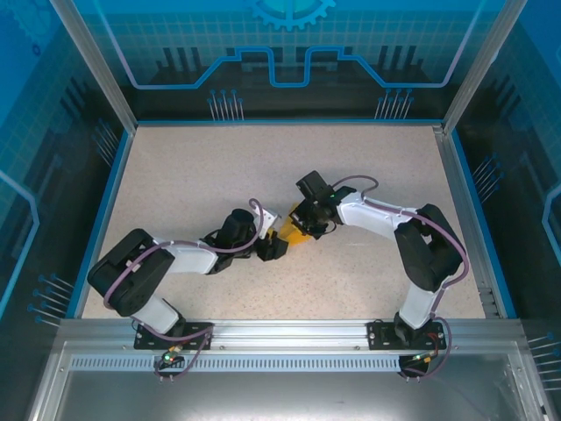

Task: Fold a paper plane with a square sheet of paper (pick it up from the middle)
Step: Turn over the paper at the center of the table.

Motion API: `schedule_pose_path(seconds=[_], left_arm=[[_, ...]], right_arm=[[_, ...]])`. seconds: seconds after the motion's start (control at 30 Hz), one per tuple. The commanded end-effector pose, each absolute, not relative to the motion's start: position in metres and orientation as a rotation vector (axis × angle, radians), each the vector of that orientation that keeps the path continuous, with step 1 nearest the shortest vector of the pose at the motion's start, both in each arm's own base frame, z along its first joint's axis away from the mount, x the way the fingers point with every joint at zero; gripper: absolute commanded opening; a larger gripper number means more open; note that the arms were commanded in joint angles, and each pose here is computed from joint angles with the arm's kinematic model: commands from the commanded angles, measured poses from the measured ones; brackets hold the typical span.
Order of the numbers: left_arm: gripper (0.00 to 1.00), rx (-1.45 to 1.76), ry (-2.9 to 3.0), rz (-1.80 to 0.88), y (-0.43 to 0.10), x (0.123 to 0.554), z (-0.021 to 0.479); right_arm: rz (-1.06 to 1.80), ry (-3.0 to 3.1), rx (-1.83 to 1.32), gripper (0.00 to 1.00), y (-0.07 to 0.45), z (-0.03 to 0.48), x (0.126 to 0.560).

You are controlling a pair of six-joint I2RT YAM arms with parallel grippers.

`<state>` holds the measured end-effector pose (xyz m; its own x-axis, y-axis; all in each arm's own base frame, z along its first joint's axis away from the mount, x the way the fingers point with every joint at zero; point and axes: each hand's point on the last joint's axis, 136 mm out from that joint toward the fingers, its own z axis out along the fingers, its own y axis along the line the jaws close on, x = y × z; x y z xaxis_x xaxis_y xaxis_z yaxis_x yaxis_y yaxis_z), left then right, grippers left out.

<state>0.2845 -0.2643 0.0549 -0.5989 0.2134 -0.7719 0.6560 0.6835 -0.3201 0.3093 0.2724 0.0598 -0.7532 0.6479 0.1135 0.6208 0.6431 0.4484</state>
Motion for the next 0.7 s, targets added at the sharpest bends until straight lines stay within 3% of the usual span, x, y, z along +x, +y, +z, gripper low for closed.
schedule_pose_path(seconds=[0.0, 0.4, 0.57, 0.67], left_arm=[[0.57, 0.739, 2.110, -0.787, -0.275, 0.283, 0.056], [0.33, 0.716, 2.116, -0.762, -0.278, 0.294, 0.052], [0.22, 0.710, 2.132, -0.757, -0.277, 0.294, 0.048], [0.18, 0.706, 2.138, -0.763, -0.277, 0.293, 0.046]], right_arm=[[0.734, 2.826, 1.144, 0.00, 0.272, 0.058, 0.308], [0.767, 2.853, 1.154, 0.05, 0.275, 0.056, 0.306], [0.785, 2.858, 1.144, 0.14, 0.275, 0.058, 0.307], [0.790, 2.852, 1.117, 0.26, 0.271, 0.063, 0.309]])
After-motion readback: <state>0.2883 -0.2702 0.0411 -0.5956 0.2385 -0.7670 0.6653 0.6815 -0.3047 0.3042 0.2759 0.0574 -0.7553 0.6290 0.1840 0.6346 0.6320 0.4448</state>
